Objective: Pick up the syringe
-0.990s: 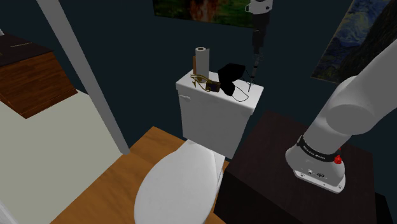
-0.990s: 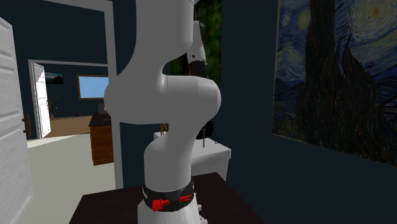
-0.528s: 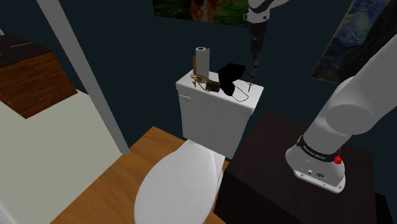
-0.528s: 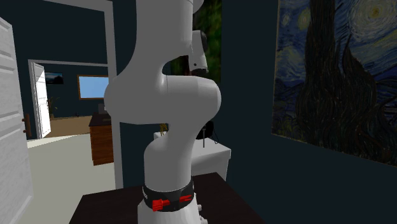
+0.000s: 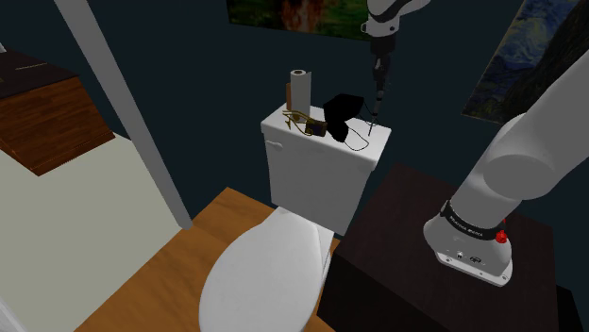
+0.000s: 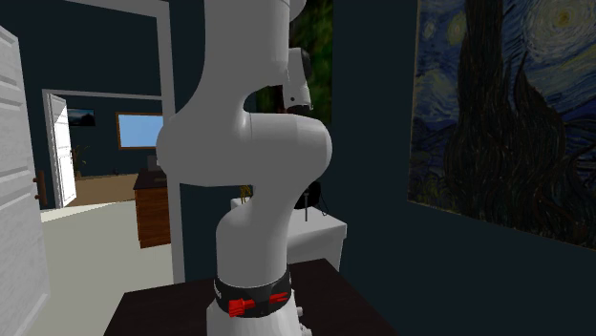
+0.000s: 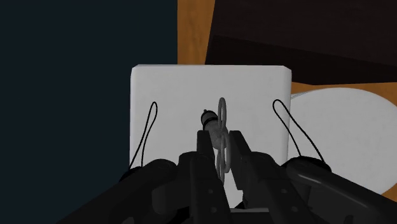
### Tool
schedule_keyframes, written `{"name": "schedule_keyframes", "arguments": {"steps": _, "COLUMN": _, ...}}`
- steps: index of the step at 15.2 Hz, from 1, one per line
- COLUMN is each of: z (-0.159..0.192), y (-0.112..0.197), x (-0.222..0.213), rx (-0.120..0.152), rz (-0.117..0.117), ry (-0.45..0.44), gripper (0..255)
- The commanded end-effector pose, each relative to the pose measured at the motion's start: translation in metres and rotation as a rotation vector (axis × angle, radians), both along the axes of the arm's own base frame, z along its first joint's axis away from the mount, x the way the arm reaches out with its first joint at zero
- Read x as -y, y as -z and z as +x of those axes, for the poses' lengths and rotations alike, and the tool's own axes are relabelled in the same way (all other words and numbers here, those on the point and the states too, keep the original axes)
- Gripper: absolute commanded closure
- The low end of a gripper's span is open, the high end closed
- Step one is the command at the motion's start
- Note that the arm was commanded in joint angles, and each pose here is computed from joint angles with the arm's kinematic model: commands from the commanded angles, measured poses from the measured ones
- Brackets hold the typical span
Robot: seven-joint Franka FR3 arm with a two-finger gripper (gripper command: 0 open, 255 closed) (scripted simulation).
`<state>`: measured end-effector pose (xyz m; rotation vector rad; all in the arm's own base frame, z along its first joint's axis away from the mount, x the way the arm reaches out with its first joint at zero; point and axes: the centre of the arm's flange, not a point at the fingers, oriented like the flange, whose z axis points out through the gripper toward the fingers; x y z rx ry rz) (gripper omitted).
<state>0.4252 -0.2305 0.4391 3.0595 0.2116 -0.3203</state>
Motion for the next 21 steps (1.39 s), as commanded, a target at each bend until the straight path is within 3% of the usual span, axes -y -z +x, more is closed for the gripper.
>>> {"name": "schedule_keyframes", "arguments": {"steps": 1, "z": 0.000, "y": 0.000, "x": 0.000, "rx": -0.001, "rz": 0.000, "ry": 0.000, "gripper": 255}}
{"name": "schedule_keyframes", "arguments": {"steps": 4, "z": 0.000, "y": 0.001, "x": 0.001, "rx": -0.001, "rz": 0.000, "ry": 0.000, "gripper": 255}}
{"name": "schedule_keyframes", "arguments": {"steps": 21, "z": 0.000, "y": -0.079, "x": 0.001, "rx": -0.001, "rz": 0.000, "ry": 0.000, "gripper": 255}}
